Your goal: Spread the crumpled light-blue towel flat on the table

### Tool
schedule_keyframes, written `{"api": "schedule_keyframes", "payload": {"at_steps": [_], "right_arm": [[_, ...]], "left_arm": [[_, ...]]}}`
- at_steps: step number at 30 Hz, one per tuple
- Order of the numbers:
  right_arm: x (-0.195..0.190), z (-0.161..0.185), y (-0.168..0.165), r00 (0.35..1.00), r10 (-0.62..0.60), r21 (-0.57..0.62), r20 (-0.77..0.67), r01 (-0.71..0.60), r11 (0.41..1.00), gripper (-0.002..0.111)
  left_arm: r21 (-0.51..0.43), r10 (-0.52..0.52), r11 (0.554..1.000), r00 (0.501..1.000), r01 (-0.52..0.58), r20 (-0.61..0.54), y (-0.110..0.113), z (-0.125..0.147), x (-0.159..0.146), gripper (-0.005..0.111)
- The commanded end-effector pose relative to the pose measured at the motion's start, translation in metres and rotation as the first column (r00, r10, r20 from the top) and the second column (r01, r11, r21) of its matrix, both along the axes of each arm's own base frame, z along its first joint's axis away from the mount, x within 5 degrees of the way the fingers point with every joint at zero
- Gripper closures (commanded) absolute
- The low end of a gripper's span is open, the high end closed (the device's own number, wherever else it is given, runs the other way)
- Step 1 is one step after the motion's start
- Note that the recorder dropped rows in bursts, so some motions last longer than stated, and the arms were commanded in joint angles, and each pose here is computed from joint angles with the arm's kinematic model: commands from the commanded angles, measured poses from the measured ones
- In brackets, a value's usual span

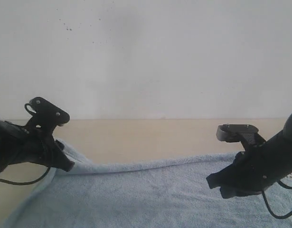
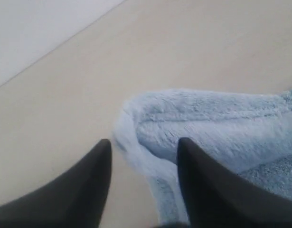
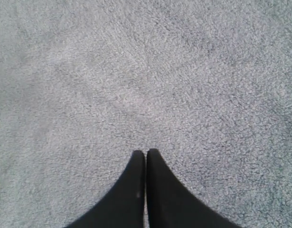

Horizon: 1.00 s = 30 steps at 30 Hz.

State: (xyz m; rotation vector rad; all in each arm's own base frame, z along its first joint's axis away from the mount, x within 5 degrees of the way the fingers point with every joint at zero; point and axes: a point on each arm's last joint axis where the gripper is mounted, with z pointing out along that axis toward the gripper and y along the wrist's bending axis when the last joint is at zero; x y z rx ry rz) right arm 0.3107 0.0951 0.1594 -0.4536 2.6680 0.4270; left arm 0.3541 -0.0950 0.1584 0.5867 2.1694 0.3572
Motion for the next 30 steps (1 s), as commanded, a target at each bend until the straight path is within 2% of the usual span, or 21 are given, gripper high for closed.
{"api": "schedule_keyframes", "payload": {"at_steps": [1, 3, 4, 5, 6, 7, 8, 9, 11, 13, 14, 16, 17, 18, 19, 20, 22, 24, 26, 30], "right_arm": [[0.004, 0.004, -0.004, 0.998, 0.007, -0.055, 0.064, -0.004, 0.998, 0.109], [0.011, 0.005, -0.01, 0.991, -0.053, -0.081, 0.123, 0.063, 0.995, 0.109], [0.013, 0.006, -0.013, 0.987, -0.081, -0.079, 0.14, 0.093, 0.993, 0.109], [0.02, 0.008, -0.024, 0.97, -0.17, -0.057, 0.176, 0.182, 0.982, 0.109], [0.023, 0.009, -0.03, 0.958, -0.216, -0.044, 0.19, 0.228, 0.973, 0.109], [0.029, 0.011, -0.052, 0.917, -0.335, -0.01, 0.216, 0.345, 0.938, 0.109], [0.032, 0.012, -0.065, 0.896, -0.384, -0.002, 0.221, 0.394, 0.919, 0.109], [0.033, 0.011, -0.093, 0.862, -0.459, -0.002, 0.214, 0.47, 0.883, 0.109], [0.029, 0.005, -0.119, 0.868, -0.472, -0.04, 0.152, 0.483, 0.875, 0.109], [0.02, -0.007, -0.142, 0.866, -0.5, -0.063, 0.011, 0.5, 0.864, 0.109], [0.013, -0.013, -0.151, 0.857, -0.51, -0.067, -0.077, 0.506, 0.86, 0.109], [0.002, -0.02, -0.163, 0.839, -0.509, -0.072, -0.192, 0.506, 0.86, 0.109], [-0.003, -0.02, -0.166, 0.826, -0.512, -0.069, -0.236, 0.512, 0.856, 0.109], [-0.006, -0.02, -0.167, 0.818, -0.508, -0.065, -0.27, 0.511, 0.857, 0.109], [-0.009, -0.018, -0.165, 0.82, -0.49, -0.068, -0.295, 0.493, 0.867, 0.109], [-0.013, -0.017, -0.165, 0.816, -0.483, -0.083, -0.317, 0.484, 0.871, 0.109], [-0.02, -0.017, -0.165, 0.8, -0.492, -0.121, -0.344, 0.482, 0.868, 0.109], [-0.03, -0.021, -0.165, 0.789, -0.502, -0.163, -0.355, 0.477, 0.864, 0.109], [-0.04, -0.028, -0.165, 0.789, -0.523, -0.186, -0.323, 0.489, 0.852, 0.109], [-0.064, -0.044, -0.16, 0.783, -0.568, -0.201, -0.254, 0.532, 0.822, 0.109]], "left_arm": [[0.077, 0.148, 0.985, 0.987, -0.153, 0.066, 0.014, -0.009, 0.013, 0.048], [0.148, 0.226, 0.96, 0.968, -0.24, 0.106, 0.032, -0.013, 0.016, 0.048], [0.158, 0.235, 0.956, 0.967, -0.248, 0.1, 0.034, -0.013, 0.016, 0.048], [0.148, 0.273, 0.947, 0.957, -0.286, 0.098, 0.039, -0.01, 0.015, 0.048], [0.107, 0.301, 0.944, 0.949, -0.311, 0.097, 0.039, -0.007, 0.014, 0.049], [0.032, 0.303, 0.951, 0.948, -0.307, 0.094, 0.036, 0.001, 0.013, 0.055], [-0.012, 0.27, 0.963, 0.96, -0.27, 0.075, 0.032, 0.005, 0.012, 0.063], [-0.112, 0.167, 0.98, 0.986, -0.164, 0.019, 0.019, 0.013, 0.009, 0.082], [-0.222, -0.003, 0.975, 0.998, -0.011, -0.06, 0.001, 0.016, 0.002, 0.103], [-0.29, -0.204, 0.944, 0.97, 0.159, -0.133, -0.016, 0.014, -0.007, 0.102], [-0.335, -0.345, 0.902, 0.92, 0.27, -0.188, -0.026, 0.011, -0.015, 0.103], [-0.382, -0.52, 0.828, 0.816, 0.41, -0.252, -0.036, 0.006, -0.029, 0.103], [-0.423, -0.614, 0.77, 0.735, 0.479, -0.287, -0.041, 0.003, -0.039, 0.103], [-0.438, -0.658, 0.737, 0.693, 0.514, -0.294, -0.043, 0.002, -0.044, 0.103], [-0.456, -0.671, 0.726, 0.677, 0.515, -0.303, -0.043, 0.0, -0.048, 0.103], [-0.483, -0.652, 0.737, 0.686, 0.473, -0.323, -0.043, -0.002, -0.051, 0.103], [-0.503, -0.577, 0.782, 0.732, 0.368, -0.362, -0.039, -0.007, -0.053, 0.103], [-0.48, -0.464, 0.841, 0.788, 0.249, -0.404, -0.032, -0.012, -0.054, 0.103], [-0.452, -0.376, 0.877, 0.821, 0.165, -0.43, -0.026, -0.014, -0.054, 0.103], [-0.431, -0.355, 0.89, 0.82, 0.15, -0.449, -0.023, -0.015, -0.055, 0.103]]}}
